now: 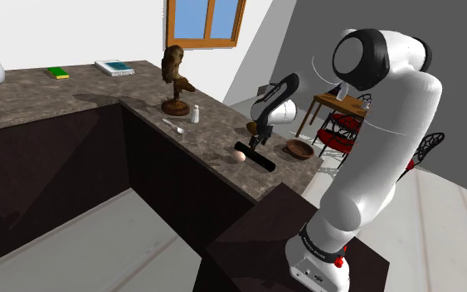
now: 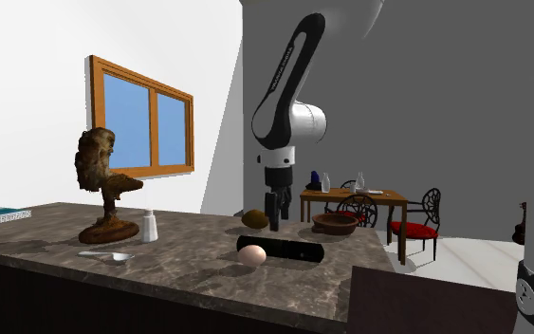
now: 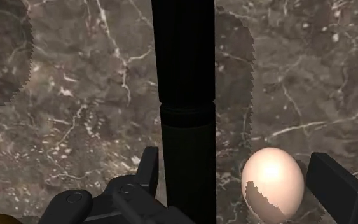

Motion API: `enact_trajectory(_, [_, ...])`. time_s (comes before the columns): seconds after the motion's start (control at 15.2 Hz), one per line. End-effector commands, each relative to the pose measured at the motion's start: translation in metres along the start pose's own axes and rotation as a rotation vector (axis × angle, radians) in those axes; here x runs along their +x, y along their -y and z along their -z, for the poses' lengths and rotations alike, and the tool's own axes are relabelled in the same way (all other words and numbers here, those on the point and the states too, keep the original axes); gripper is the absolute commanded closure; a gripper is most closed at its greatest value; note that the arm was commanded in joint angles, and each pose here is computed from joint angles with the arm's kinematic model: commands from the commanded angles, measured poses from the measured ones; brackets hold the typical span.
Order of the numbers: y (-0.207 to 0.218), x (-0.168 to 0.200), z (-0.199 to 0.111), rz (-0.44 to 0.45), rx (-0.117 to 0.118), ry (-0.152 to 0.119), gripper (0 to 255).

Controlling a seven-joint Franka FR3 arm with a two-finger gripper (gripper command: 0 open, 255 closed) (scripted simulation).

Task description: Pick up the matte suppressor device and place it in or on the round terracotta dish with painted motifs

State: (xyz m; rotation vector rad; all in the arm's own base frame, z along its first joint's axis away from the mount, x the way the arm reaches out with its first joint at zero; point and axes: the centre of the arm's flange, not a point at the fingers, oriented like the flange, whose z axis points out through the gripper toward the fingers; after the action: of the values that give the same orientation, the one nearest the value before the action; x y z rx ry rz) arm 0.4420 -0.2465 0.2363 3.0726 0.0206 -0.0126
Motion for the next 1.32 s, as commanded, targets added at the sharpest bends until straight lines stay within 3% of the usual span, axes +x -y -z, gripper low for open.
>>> enact_trajectory(0.0, [-0.016,0.009,-0.021,0.001,0.001,-0.007,0])
enact_trajectory(0.59, [-0.024,0.015,-0.073,0.001,0.002,-0.011,0])
enact_trajectory(1.12, [-0.024,0.015,-0.073,0.001,0.002,-0.011,0])
enact_trajectory(1.19, [-0.024,0.015,-0.073,0.001,0.002,-0.011,255])
enact_trajectory(1.25, [-0.024,0.015,-0.073,0.001,0.002,-0.011,255])
